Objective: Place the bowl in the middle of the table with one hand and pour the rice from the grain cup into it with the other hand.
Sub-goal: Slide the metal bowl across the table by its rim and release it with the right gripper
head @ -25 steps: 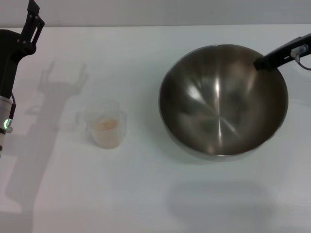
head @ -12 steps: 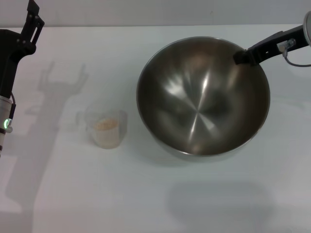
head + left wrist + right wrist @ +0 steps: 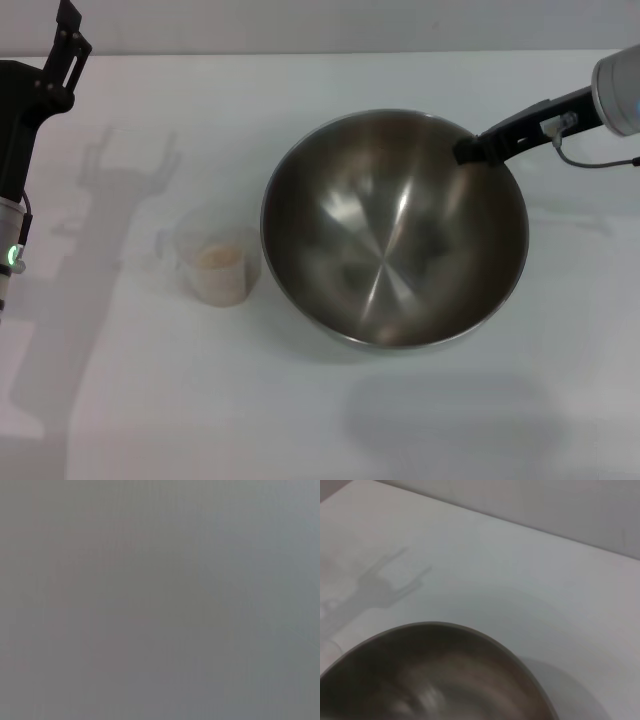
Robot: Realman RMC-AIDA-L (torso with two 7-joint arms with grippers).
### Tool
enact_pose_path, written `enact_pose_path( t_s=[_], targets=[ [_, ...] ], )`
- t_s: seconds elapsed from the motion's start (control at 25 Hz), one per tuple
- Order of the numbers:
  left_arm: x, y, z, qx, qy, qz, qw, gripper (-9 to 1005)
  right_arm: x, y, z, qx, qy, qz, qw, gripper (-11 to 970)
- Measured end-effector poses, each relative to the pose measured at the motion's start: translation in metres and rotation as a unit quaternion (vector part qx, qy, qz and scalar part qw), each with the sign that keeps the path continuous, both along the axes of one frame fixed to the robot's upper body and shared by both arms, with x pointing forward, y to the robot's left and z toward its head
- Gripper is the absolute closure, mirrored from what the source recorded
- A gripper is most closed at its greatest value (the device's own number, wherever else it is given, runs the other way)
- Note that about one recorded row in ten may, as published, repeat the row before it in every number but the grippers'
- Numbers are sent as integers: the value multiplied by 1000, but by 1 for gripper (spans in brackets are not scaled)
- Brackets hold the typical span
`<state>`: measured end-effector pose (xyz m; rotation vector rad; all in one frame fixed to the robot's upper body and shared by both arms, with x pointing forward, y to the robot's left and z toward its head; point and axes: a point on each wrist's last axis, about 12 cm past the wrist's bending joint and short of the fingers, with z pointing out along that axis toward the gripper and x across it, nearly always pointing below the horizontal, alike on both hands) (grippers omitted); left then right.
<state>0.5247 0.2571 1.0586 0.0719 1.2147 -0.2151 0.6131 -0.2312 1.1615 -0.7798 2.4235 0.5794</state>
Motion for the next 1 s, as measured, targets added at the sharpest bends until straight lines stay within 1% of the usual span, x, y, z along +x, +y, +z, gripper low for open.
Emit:
enact_pose_path(
  t_s=[0.24, 0.56, 0.8, 1.0],
  targets=[
    [0, 0, 0, 1, 0, -1, 1000, 138, 0, -1, -10, 1, 14, -7, 1000, 937],
    [0, -1, 0, 2, 0, -4, 1000, 138, 1, 0, -12, 4, 16, -13, 1000, 938],
    [0, -2, 0, -2, -1, -7, 1000, 138, 2, 4, -14, 6, 21, -10, 1000, 862],
    [-2, -2, -1, -4, 0, -5, 1000, 138, 4, 5, -8, 7, 10, -7, 1000, 637]
  ],
)
